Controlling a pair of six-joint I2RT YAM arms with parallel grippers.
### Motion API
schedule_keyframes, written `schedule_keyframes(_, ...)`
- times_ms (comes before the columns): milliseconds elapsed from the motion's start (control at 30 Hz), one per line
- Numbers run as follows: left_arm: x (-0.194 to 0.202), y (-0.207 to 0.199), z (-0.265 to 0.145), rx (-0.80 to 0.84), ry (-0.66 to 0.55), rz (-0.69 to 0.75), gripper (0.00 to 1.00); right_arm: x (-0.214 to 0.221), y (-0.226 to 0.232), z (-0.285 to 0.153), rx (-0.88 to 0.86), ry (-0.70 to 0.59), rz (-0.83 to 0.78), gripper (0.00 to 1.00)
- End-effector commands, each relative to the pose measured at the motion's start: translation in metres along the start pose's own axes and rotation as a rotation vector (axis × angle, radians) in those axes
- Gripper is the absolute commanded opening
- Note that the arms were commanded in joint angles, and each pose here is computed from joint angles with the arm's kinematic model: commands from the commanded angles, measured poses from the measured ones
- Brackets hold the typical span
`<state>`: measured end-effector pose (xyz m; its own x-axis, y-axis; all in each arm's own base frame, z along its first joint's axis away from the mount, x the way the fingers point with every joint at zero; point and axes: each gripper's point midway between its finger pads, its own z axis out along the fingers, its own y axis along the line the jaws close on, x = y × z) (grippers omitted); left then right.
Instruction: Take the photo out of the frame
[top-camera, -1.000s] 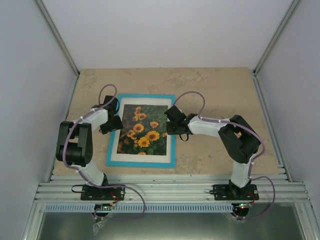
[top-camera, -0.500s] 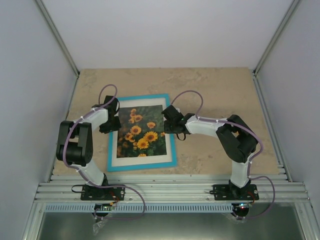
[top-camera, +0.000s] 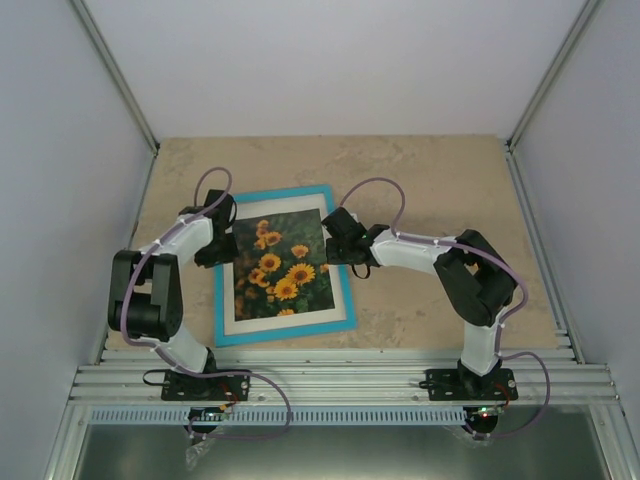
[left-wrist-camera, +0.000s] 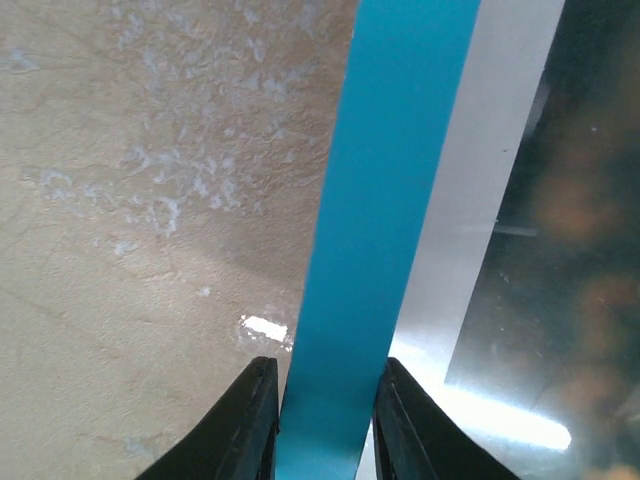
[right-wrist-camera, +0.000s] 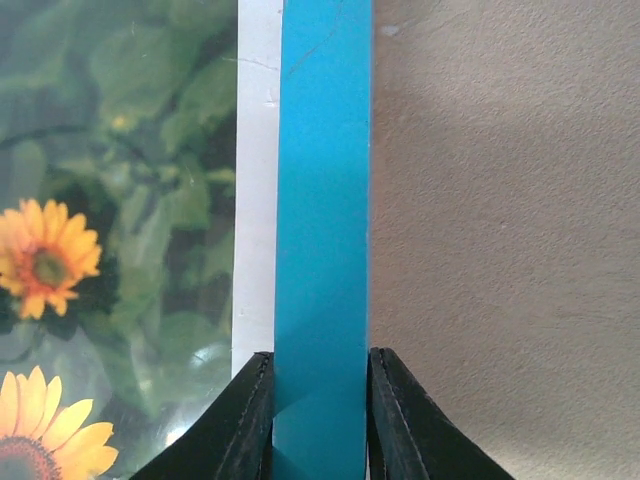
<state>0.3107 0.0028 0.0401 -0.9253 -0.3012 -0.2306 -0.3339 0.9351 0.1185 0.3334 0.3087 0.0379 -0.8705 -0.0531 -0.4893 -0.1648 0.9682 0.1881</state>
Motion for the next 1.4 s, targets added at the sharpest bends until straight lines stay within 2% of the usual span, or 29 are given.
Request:
schedule_keyframes(0,-0.028,-0.004,-0.025,0.050,-0.106,-0.102,0.16,-0.020,0.036,-0.025,-0.131,-0.061,0.006,0.01)
schedule_keyframes(367,-0.039,-0.009,-0.048,0.104,-0.142,-0.122,0.14,-0.031,0.039,-0.036,-0.139,-0.096,-0.022,0.00)
schedule_keyframes(567,-0.037,-0.034,-0.068,0.252,-0.138,-0.127,0.11,-0.038,0.019,-0.046,-0.087,-0.116,-0.068,0.01)
schedule_keyframes(767,-0.025,-0.092,-0.089,0.408,-0.112,-0.063,0.06,-0.043,-0.020,-0.061,-0.052,-0.130,-0.086,0.00)
schedule_keyframes(933,-0.014,-0.145,-0.108,0.578,-0.080,-0.074,0.00,-0.041,-0.070,-0.070,0.001,-0.127,-0.079,0.00)
schedule_keyframes(1233,0.012,-0.234,-0.125,0.783,0.045,-0.029,0.00,-0.034,-0.156,-0.080,0.135,-0.087,-0.068,0.00)
schedule_keyframes(1367,0.021,-0.265,-0.135,0.817,0.054,0.001,0.00,-0.030,-0.193,-0.082,0.230,-0.060,-0.031,0.00)
